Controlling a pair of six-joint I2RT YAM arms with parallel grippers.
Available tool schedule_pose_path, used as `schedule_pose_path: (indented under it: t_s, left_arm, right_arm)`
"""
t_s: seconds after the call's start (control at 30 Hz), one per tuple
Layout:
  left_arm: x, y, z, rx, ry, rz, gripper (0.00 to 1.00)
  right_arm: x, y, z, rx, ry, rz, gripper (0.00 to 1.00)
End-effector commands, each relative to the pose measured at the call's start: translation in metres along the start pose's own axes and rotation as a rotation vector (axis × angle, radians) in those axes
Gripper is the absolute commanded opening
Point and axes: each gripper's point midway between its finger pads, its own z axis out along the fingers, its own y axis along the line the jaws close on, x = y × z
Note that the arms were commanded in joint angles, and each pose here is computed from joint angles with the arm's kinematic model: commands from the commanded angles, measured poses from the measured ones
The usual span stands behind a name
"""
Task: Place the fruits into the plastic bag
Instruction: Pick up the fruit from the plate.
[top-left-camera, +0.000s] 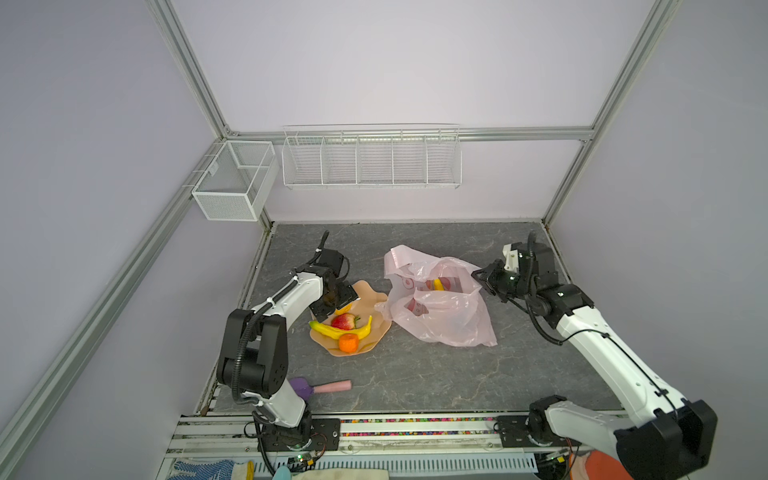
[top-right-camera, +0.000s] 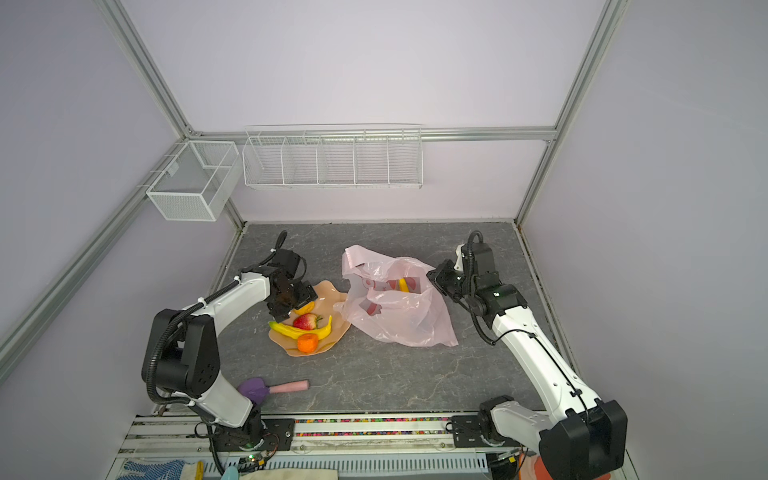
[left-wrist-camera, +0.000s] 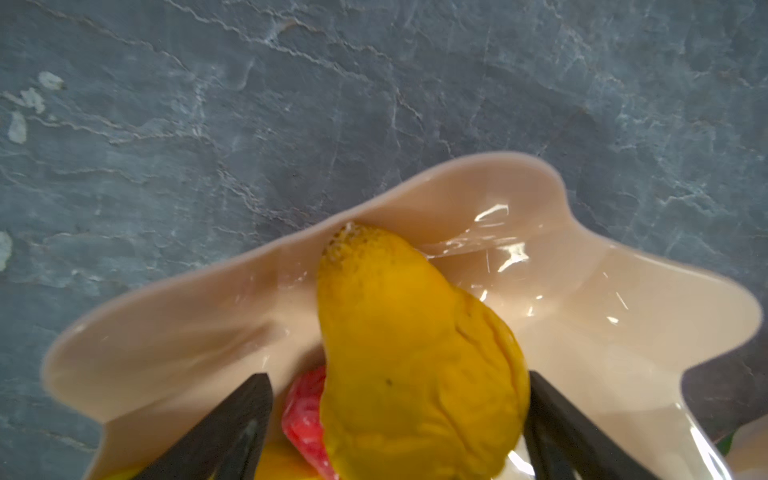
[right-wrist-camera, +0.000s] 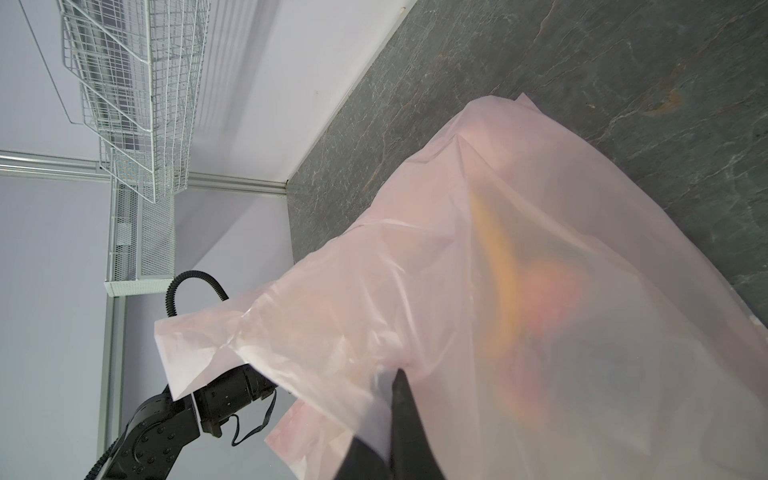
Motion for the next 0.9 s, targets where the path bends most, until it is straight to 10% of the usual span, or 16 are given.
schedule_pose_path:
  t_s: [0.0, 0.47, 0.87]
  left_arm:
    - [-0.012, -0.009, -0.001, 0.022, -0.027, -0.007, 0.92]
    - [-0.012, -0.015, -0.018, 0.064, -0.036, 0.034, 0.51]
    - [-0.014, -0.041, -0.085, 0.248, -0.102, 0.145, 0.43]
  right_arm:
    - [-0.006, 0.004, -0.004, 0.000, -0.022, -0.008, 0.07]
    - [-0.008, 0.004, -0.003, 0.002, -0.030, -0.004, 0.07]
    - [-0.007, 0.003, -0.001, 0.001, -0.025, -0.002, 0.07]
